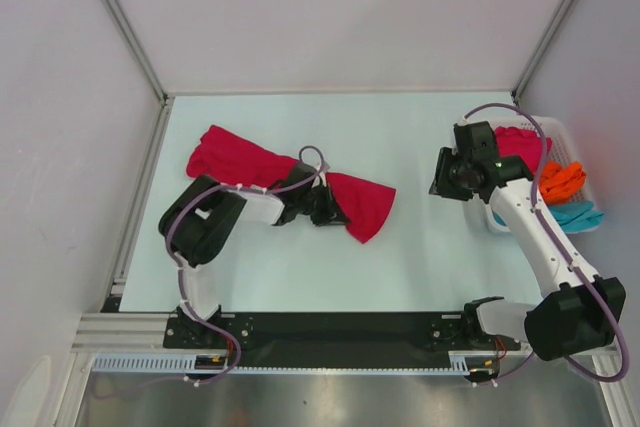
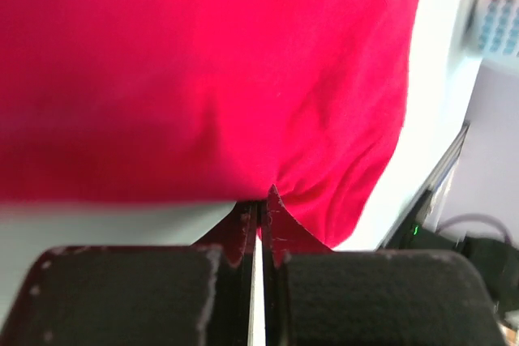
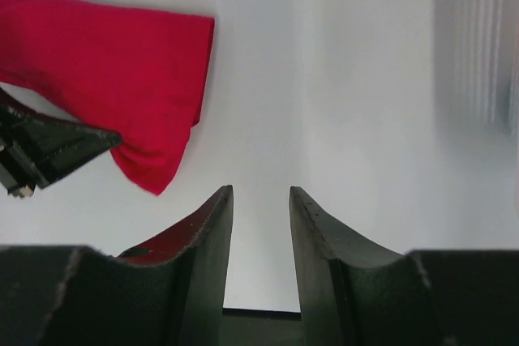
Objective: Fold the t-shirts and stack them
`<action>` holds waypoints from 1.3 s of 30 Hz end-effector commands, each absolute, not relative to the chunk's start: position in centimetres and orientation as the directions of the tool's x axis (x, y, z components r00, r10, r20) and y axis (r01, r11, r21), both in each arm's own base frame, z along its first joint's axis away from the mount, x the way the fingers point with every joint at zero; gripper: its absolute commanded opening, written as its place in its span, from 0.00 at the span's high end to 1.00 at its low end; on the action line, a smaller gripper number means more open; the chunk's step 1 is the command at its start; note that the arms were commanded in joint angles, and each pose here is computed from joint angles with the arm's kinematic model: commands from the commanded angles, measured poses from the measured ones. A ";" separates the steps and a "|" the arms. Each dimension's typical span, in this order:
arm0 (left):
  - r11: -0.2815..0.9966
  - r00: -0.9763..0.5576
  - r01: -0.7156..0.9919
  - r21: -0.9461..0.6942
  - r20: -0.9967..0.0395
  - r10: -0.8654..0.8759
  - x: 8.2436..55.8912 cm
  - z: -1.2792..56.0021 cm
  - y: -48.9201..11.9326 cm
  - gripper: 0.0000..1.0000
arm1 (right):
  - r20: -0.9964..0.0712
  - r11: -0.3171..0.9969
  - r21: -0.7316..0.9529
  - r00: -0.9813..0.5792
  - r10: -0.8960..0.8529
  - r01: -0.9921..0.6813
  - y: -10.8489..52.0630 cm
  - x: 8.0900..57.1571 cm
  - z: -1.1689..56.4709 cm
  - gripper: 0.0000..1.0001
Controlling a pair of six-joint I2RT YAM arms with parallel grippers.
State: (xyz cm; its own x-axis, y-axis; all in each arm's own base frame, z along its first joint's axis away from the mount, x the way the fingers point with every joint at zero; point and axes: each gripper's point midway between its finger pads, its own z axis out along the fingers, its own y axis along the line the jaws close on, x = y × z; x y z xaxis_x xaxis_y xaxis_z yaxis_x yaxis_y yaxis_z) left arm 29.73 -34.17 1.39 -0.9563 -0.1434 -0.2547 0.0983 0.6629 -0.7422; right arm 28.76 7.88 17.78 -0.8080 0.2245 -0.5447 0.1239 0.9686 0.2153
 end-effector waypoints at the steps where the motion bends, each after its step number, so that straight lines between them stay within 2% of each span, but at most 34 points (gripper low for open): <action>1: 0.800 -0.989 -0.014 -0.600 -0.110 -0.100 21.8 -2.6 -28.5 1.00 | -0.538 0.964 0.252 -0.817 0.210 0.082 8.8 29.1 17.8 0.60; 2: 0.808 -0.992 -0.034 -0.588 -0.080 -0.101 19.9 -3.1 -27.4 1.00 | -0.540 0.964 0.256 -0.815 0.208 0.077 8.9 29.3 17.9 0.60; 8: 0.781 -0.988 -0.077 -0.619 -0.060 -0.145 15.1 -0.5 -24.5 1.00 | -0.542 0.954 0.297 -0.815 0.204 0.042 10.3 31.3 18.1 0.59; 15: 0.726 -0.980 -0.110 -0.679 -0.049 -0.194 11.8 2.4 -22.9 1.00 | -0.503 0.940 0.341 -0.842 0.194 0.013 12.0 32.9 16.1 0.58; 20: 0.739 -0.972 -0.153 -0.655 -0.035 -0.233 9.6 2.4 -20.7 1.00 | -0.466 0.922 0.386 -0.867 0.174 -0.022 14.9 34.2 13.7 0.57; 22: 0.763 -0.967 -0.165 -0.625 -0.050 -0.250 9.5 2.4 -19.8 0.98 | -0.475 0.884 0.460 -0.863 0.169 -0.081 17.4 35.5 13.4 0.51; 23: 0.767 -0.965 -0.162 -0.621 -0.065 -0.256 9.8 2.8 -19.8 0.82 | -0.429 0.872 0.483 -0.890 0.157 -0.079 18.8 35.9 11.4 0.51; 24: 0.774 -0.963 -0.153 -0.615 -0.082 -0.255 10.1 3.0 -19.6 0.58 | -0.418 0.835 0.538 -0.896 0.148 -0.113 20.5 36.4 11.4 0.52; 25: 0.786 -0.964 -0.154 -0.599 -0.084 -0.253 10.0 3.0 -19.3 0.16 | -0.424 0.815 0.563 -0.895 0.139 -0.140 21.8 37.7 11.9 0.55; 26: 0.788 -0.962 -0.147 -0.597 -0.098 -0.254 10.4 3.6 -19.4 0.01 | -0.414 0.798 0.581 -0.902 0.123 -0.158 23.2 38.0 11.7 0.55; 28: 0.814 -0.963 -0.141 -0.564 -0.112 -0.244 10.5 3.6 -18.9 0.00 | -0.364 0.778 0.607 -0.927 0.093 -0.160 25.5 39.2 9.6 0.55; 29: 0.814 -0.961 -0.133 -0.565 -0.126 -0.245 10.9 4.2 -19.0 0.00 | -0.404 0.760 0.617 -0.911 0.082 -0.206 27.1 40.9 11.4 0.55; 30: 0.818 -0.961 -0.127 -0.561 -0.136 -0.242 11.0 4.4 -18.9 0.00 | -0.345 0.763 0.621 -0.936 0.062 -0.179 28.0 41.2 8.9 0.55; 31: 0.825 -0.959 -0.132 -0.550 -0.139 -0.247 11.0 4.5 -18.6 0.00 | -0.336 0.751 0.635 -0.940 0.055 -0.183 29.0 41.7 8.8 0.54; 32: 0.824 -0.958 -0.130 -0.552 -0.145 -0.249 11.1 4.8 -18.6 0.01 | -0.366 0.723 0.658 -0.929 0.060 -0.213 30.3 43.6 10.3 0.54; 34: 0.824 -0.952 -0.135 -0.550 -0.158 -0.261 11.1 5.3 -18.3 0.00 | -0.300 0.673 0.715 -0.952 0.054 -0.187 32.8 44.3 8.6 0.54; 36: 0.822 -0.949 -0.137 -0.552 -0.166 -0.270 10.9 5.9 -18.0 0.00 | -0.325 0.594 0.771 -0.944 0.058 -0.229 35.3 46.1 10.4 0.53; 37: 0.822 -0.945 -0.135 -0.553 -0.177 -0.275 11.0 6.3 -17.9 0.00 | -0.259 0.582 0.795 -0.963 0.072 -0.170 36.1 46.4 8.1 0.53; 38: 0.825 -0.943 -0.139 -0.548 -0.181 -0.279 11.0 6.4 -17.6 0.01 | -0.239 0.556 0.817 -0.968 0.080 -0.156 36.9 46.7 8.0 0.53; 39: 0.829 -0.944 -0.138 -0.542 -0.183 -0.276 10.6 6.6 -17.3 0.00 | -0.268 0.490 0.849 -0.961 0.072 -0.200 38.4 47.5 9.2 0.53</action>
